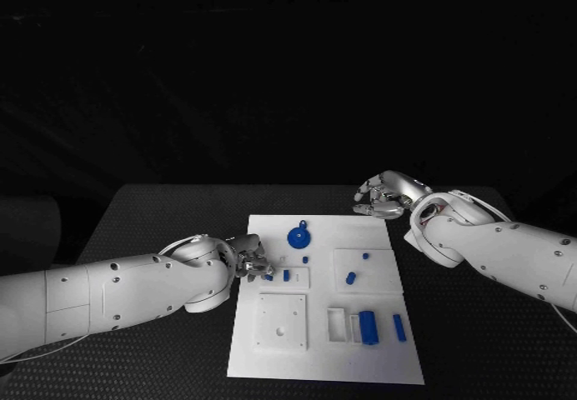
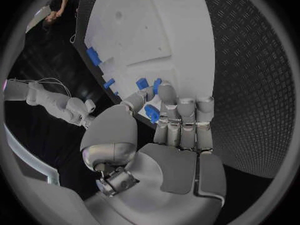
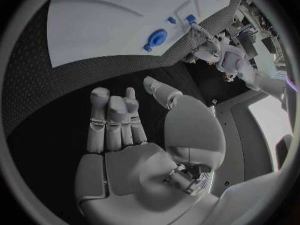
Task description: Assemble the parts on the task board
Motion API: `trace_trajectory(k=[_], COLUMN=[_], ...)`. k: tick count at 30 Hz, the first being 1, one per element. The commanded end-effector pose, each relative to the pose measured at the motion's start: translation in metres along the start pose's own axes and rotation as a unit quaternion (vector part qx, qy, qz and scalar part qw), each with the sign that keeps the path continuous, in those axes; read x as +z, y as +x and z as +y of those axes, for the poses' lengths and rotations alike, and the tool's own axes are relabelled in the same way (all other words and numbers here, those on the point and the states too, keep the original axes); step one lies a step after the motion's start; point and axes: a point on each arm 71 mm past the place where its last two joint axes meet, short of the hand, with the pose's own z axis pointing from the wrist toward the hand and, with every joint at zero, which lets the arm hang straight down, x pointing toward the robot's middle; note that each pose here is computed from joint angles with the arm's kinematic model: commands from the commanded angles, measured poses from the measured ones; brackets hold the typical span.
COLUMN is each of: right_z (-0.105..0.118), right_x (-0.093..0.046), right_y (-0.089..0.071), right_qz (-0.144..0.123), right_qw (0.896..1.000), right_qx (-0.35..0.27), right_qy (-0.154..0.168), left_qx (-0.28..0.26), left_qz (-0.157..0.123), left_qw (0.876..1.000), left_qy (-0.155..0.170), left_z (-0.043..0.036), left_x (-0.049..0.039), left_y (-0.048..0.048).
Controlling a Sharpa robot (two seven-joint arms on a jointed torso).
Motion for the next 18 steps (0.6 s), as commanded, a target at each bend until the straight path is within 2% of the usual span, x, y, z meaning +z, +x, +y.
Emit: trace_trajectory(k=[1,18], right_z=[0.0015,0.0004], right_x=[0.0002,-0.0002], right_y=[0.0010,0.0005], right_qz=[0.005,0.005], right_qw=[1.000,1.000], right_qx=[0.000,0.000], right_qy=[-0.006,-0.005], left_qx=[0.003,0.006], left_qz=[0.034,0.036], left_qw=[0.999,0.999], left_qy=[0.011,0.011], left_z=[-0.0074,-0.0052], left_x=[-0.0006,-0.0014], left_y=[0.0126,0.0123])
